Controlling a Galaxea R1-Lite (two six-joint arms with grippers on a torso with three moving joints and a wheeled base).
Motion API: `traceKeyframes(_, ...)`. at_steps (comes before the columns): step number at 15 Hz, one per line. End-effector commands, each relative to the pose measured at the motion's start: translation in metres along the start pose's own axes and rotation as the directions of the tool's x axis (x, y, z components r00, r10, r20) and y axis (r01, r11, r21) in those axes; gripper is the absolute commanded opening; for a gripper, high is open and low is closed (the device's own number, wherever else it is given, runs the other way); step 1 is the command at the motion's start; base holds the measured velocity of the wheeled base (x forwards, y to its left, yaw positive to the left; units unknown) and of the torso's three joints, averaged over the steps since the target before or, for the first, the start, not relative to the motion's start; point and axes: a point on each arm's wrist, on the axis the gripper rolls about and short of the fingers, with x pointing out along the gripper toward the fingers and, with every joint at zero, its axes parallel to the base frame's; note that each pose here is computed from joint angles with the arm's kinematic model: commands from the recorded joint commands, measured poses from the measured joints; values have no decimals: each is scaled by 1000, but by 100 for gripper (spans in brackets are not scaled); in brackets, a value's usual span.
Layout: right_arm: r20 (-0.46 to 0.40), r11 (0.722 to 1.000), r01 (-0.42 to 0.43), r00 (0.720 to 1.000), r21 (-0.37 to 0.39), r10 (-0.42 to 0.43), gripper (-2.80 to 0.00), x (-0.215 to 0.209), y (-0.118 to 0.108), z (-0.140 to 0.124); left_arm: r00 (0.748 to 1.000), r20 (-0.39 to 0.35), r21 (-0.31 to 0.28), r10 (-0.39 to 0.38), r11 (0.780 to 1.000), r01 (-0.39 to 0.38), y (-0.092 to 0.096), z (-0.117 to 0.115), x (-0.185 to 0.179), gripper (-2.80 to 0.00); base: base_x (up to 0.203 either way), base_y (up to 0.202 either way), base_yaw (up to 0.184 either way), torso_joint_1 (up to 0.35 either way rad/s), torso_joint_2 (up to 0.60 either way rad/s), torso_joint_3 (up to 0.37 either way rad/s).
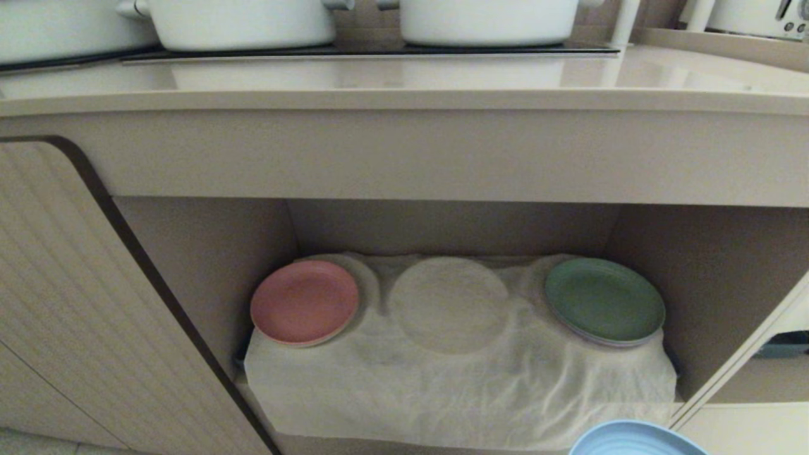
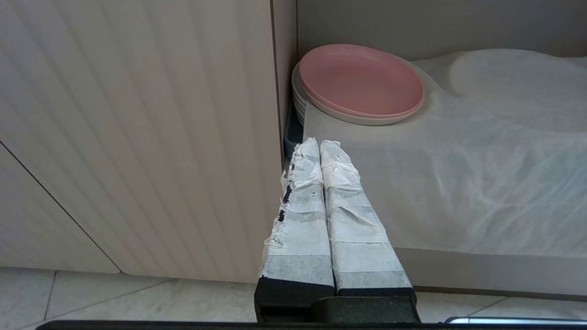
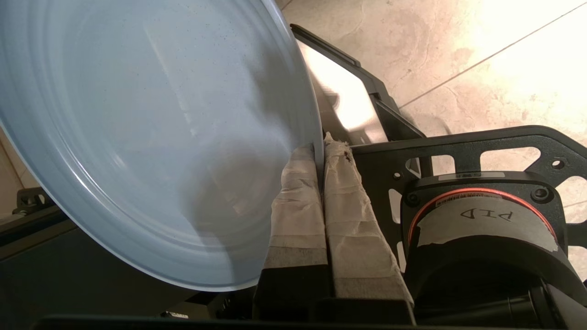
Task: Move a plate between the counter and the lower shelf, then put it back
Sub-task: Put the plate in the cupboard
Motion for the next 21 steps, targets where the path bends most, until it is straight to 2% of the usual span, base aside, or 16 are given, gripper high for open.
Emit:
traceKeyframes(1, -3, 1000, 1, 1000, 5, -1, -280, 0, -1, -1, 1000, 0, 0, 0, 1000, 0, 0, 0, 0, -280, 0, 0, 0, 0, 0, 0)
traceKeyframes(21, -28, 999, 32, 999, 1, -32, -280, 7, -5, -4, 1000, 0, 0, 0, 1000, 0, 0, 0, 0, -280, 0, 0, 0, 0, 0, 0)
